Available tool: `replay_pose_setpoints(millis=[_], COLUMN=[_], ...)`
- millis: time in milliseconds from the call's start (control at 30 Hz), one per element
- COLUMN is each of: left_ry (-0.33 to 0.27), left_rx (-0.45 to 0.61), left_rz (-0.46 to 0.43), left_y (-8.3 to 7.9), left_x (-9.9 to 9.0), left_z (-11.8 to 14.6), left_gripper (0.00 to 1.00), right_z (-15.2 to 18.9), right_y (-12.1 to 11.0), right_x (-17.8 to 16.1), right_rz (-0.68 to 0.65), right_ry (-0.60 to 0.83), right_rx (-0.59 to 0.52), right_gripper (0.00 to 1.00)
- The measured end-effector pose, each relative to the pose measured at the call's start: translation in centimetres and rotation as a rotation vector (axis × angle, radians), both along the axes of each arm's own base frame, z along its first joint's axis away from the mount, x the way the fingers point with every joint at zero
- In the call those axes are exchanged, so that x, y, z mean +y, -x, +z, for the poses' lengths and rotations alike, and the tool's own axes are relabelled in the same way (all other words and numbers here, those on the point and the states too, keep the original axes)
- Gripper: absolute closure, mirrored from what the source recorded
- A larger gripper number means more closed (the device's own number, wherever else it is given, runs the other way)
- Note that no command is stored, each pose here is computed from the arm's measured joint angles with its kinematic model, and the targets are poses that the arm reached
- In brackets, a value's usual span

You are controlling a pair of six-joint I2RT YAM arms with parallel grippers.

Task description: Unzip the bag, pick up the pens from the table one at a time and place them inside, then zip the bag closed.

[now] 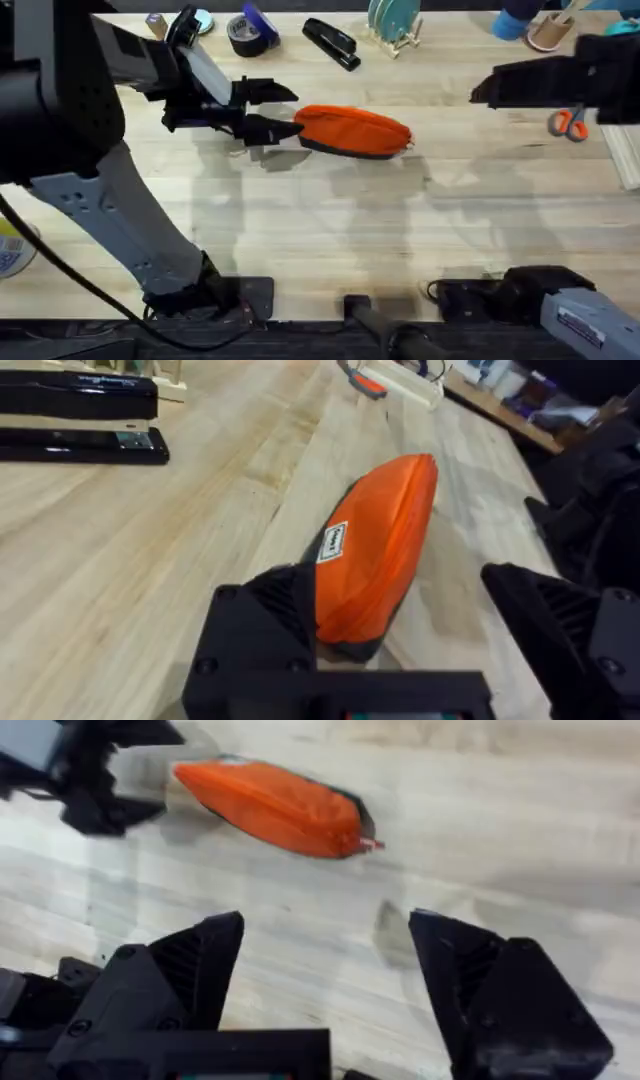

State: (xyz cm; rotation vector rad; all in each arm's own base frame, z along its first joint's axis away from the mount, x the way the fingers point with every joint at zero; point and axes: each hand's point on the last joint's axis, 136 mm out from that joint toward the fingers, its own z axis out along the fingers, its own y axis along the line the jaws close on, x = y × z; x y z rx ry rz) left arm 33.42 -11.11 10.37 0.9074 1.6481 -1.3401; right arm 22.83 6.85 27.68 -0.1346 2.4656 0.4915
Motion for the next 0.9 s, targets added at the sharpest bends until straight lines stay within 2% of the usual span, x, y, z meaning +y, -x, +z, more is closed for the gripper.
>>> replay_pose_setpoints(millis=[233,333,433,633,800,900], left_ry=[0.028,0.009,-0.034,-0.161,-0.307,-0.431], left_rx=[0.128,0.101,0.047,-0.07,-0.033,0.038], left_rz=[-0.001,-0.011,-0.027,-0.044,-0.011,0.059], left_y=[0.8,0.6,0.5,0.6,0.6,0.7], left_x=[-0.2,-0.1,0.0,0.4,1.2,2.2], left_z=[1.3,2.4,4.0,7.7,8.9,9.1], left_gripper=[0.004,0.003,0.003,0.003,0.003,0.004], right_z=[1.2,1.1,1.1,1.1,1.2,1.2], right_y=[0.9,0.9,0.9,0.9,0.8,0.8], right_x=[-0.2,-0.3,-0.4,-0.5,-0.5,-0.5], right_rz=[-0.001,-0.003,0.003,0.017,0.022,0.037], right_ry=[0.014,0.022,0.031,0.046,0.051,0.062], right_rx=[-0.06,-0.06,-0.065,-0.072,-0.08,-0.088], right_gripper=[0.006,0.006,0.006,0.005,0.006,0.006])
